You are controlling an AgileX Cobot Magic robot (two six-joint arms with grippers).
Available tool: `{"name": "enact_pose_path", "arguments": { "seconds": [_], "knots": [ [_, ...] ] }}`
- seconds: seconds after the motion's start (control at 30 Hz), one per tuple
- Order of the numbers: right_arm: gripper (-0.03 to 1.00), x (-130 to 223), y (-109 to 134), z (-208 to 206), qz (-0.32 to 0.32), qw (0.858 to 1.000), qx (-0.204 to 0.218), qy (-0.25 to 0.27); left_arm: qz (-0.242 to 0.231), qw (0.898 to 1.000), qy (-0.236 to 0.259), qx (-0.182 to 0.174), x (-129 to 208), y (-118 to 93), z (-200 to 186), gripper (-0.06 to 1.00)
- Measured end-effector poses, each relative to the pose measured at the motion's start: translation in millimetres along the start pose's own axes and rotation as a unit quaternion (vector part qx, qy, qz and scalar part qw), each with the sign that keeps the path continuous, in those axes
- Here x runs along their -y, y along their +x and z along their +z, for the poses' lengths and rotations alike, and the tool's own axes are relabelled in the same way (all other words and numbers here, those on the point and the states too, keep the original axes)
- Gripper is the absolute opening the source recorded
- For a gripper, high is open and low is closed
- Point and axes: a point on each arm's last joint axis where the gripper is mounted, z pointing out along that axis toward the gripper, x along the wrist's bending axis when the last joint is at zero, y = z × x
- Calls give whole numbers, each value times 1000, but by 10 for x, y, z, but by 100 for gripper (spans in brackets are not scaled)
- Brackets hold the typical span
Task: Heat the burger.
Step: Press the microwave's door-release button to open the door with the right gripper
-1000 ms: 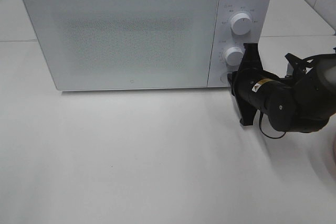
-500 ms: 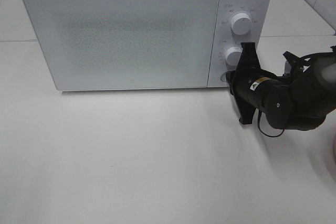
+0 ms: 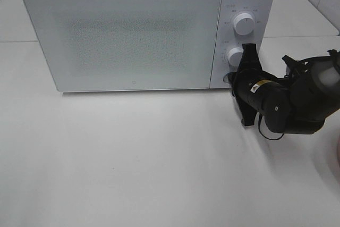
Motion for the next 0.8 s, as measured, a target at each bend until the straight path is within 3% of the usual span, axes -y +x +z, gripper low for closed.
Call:
{"name": "enact_pose_path", "arguments": {
  "seconds": [0.8],
  "knots": [
    [0,42,-45,126,0,1000,0,-16,0,1000,0,0,0,0,0,99]
  ]
}}
